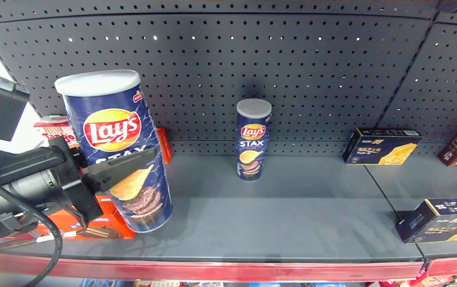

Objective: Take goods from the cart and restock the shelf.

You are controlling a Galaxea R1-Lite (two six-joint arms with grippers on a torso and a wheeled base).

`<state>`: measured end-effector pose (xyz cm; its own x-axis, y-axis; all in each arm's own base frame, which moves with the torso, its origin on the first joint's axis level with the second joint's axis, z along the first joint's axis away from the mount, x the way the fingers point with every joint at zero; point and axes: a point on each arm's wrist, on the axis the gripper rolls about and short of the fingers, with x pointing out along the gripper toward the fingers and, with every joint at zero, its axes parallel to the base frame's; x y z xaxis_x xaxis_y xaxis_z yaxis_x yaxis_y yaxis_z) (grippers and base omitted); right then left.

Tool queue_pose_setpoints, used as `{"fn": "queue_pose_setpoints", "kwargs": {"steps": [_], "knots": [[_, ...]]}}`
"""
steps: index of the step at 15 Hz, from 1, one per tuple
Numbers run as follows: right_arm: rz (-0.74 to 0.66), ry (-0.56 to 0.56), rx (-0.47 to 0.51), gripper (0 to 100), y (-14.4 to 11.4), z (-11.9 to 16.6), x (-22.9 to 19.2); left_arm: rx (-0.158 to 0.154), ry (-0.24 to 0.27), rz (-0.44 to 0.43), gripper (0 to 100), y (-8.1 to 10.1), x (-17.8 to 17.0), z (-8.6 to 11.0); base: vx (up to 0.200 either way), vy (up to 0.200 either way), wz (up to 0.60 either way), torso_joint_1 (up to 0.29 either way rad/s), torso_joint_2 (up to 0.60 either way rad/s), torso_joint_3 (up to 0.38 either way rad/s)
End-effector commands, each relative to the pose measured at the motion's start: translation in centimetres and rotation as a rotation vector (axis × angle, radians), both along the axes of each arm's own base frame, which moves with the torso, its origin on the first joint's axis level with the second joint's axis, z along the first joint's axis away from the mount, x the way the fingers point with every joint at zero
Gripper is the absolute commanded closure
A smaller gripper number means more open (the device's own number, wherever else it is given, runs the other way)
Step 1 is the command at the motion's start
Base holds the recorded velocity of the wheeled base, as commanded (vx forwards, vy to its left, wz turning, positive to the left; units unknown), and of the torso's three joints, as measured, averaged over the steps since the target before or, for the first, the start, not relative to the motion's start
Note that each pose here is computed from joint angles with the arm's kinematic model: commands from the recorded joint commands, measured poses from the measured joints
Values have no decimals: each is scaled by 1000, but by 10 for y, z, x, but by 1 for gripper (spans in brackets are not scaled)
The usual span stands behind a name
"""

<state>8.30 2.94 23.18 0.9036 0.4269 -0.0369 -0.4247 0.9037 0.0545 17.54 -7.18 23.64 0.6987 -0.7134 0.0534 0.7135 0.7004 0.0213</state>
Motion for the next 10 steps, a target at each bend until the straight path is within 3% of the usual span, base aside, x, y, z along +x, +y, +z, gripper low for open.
{"fn": "queue_pose_setpoints", "kwargs": {"steps": [1,4,6,8,10], "knots": [[14,23,-5,0,26,9,73,0,3,8,100,2,0,-1,0,0,0,0,0,0],[56,17,-4,0,37,9,104,6,19,8,100,2,-1,-6,0,0,0,0,0,0],[82,3,-71,0,43,7,120,5,16,8,100,2,-1,-5,0,0,0,0,0,0],[249,-38,-90,0,51,16,132,6,19,7,100,2,-1,-6,0,0,0,0,0,0],[326,-79,-132,0,63,28,154,5,16,7,100,2,-1,-5,0,0,0,0,0,0]]}}
